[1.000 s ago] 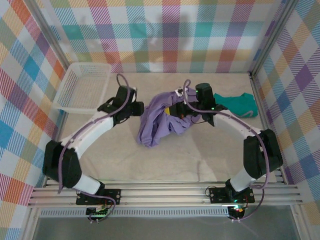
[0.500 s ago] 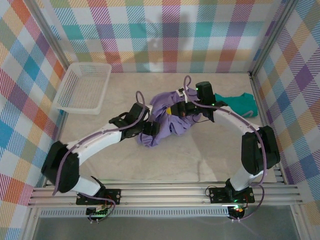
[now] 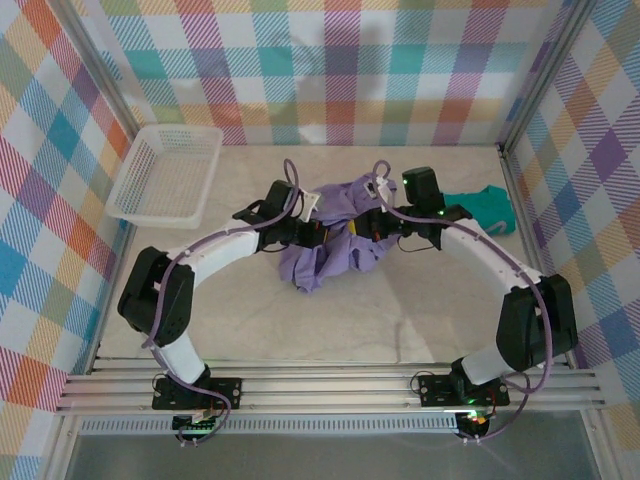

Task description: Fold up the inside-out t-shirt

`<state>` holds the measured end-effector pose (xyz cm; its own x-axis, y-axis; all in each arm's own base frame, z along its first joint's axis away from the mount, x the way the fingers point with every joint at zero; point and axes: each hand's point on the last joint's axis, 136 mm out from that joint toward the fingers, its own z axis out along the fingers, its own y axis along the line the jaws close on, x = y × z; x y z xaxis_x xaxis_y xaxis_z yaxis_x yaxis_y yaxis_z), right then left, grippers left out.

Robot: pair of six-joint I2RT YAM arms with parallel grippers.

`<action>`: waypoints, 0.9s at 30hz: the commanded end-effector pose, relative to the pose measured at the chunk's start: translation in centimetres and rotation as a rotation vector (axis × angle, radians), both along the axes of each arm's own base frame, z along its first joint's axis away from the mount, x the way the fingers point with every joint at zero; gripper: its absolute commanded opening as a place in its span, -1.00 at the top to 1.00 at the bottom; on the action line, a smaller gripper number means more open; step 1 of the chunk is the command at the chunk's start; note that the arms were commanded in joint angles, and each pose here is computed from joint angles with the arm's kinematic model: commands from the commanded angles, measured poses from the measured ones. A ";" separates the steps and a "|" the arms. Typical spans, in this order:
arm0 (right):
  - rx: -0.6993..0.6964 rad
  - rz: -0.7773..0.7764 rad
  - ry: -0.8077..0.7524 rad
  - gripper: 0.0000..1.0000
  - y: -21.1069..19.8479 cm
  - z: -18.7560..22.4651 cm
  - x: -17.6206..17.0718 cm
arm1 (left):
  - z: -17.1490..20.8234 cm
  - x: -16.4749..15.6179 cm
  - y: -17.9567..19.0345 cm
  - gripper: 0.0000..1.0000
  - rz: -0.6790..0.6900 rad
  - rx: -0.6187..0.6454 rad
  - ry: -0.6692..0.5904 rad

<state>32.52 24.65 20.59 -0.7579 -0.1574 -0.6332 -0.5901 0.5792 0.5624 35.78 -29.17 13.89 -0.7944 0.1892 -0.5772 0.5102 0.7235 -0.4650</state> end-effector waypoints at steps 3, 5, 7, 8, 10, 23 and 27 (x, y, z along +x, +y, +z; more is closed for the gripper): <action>-0.335 -0.307 -0.096 0.76 -6.1 -2.6 1.8 | 8.3 -7.1 -2.1 0.96 -0.252 -0.340 0.097; -0.342 -0.317 -0.132 0.76 -6.1 -2.0 1.8 | 8.8 -7.9 -1.6 0.99 -0.255 -0.345 0.095; -0.360 -0.316 -0.142 0.70 -6.3 -1.8 1.7 | 9.1 -8.4 -1.4 1.00 -0.254 -0.344 0.095; -0.378 -0.321 -0.139 0.63 -6.5 -1.8 1.6 | 9.3 -8.4 -1.3 1.00 -0.249 -0.349 0.097; -0.413 -0.335 -0.139 0.48 -7.2 -1.8 1.1 | 9.7 -8.3 -1.4 1.00 -0.228 -0.366 0.106; -0.203 0.026 -0.432 0.11 -0.3 1.6 -8.3 | 10.4 -7.6 -1.5 1.00 -0.164 -0.396 0.181; -0.198 0.048 -0.404 0.35 1.5 0.8 -6.9 | 10.2 -7.6 -1.3 1.00 -0.165 -0.384 0.178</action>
<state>24.57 24.23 20.69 -0.4842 -0.3432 -0.8048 -0.7331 0.6612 0.1592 28.14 -30.52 22.92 -0.8691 0.1164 -0.4808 0.4818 0.4190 -0.7696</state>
